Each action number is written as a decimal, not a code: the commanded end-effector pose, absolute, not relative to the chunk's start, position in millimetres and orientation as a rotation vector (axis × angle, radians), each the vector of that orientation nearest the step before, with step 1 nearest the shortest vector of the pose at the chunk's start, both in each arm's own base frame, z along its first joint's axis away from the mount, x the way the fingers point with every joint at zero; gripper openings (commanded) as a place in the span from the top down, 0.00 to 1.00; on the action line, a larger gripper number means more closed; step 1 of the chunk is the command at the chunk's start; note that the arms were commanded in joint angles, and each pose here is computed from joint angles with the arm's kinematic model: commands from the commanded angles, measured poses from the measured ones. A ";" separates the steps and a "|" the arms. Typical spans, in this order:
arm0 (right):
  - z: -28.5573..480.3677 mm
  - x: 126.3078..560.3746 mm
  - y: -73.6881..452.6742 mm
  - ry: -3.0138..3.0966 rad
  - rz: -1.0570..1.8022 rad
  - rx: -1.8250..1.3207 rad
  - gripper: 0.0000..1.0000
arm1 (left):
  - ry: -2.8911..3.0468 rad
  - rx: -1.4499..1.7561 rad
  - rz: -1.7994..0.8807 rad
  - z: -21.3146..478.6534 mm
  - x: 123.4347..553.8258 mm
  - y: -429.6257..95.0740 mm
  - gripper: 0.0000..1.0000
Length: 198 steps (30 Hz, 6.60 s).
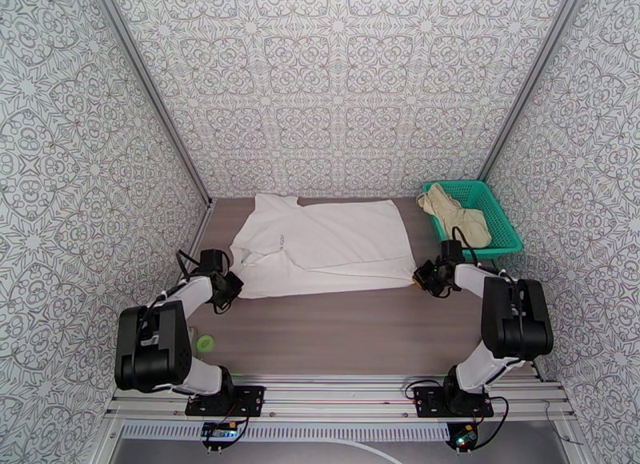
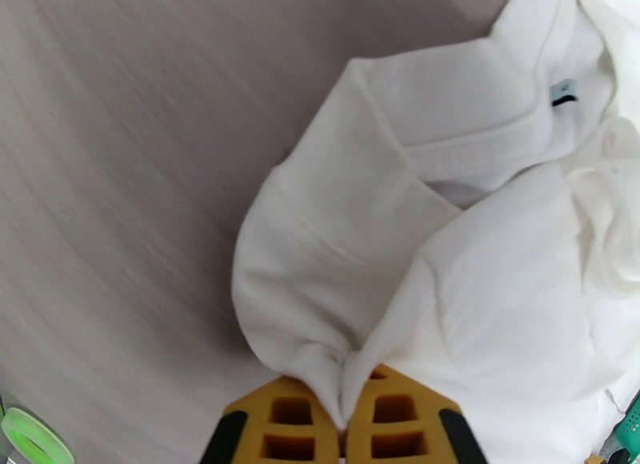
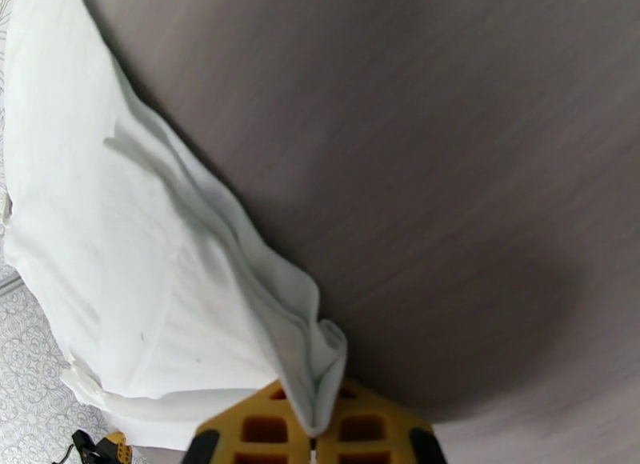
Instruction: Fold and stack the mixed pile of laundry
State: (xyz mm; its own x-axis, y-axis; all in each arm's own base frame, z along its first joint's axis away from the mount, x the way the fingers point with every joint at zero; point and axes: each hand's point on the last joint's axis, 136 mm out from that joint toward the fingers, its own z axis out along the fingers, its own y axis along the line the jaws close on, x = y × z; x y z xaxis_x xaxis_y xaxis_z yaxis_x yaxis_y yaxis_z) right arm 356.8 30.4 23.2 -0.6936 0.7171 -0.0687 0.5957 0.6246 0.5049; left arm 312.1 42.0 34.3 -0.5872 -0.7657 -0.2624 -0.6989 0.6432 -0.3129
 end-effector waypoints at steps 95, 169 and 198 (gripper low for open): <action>40.5 507.7 44.8 2.770 0.049 0.390 0.57 | 2.765 -0.712 -0.395 5.7 404.2 -34.4 0.45; 5.5 584.9 78.7 2.813 0.123 0.295 0.59 | 2.704 -0.494 -0.192 34.1 577.9 49.9 0.21; 84.7 603.2 86.4 2.643 0.267 0.239 1.00 | 2.401 -0.280 -0.555 121.7 592.2 18.6 1.00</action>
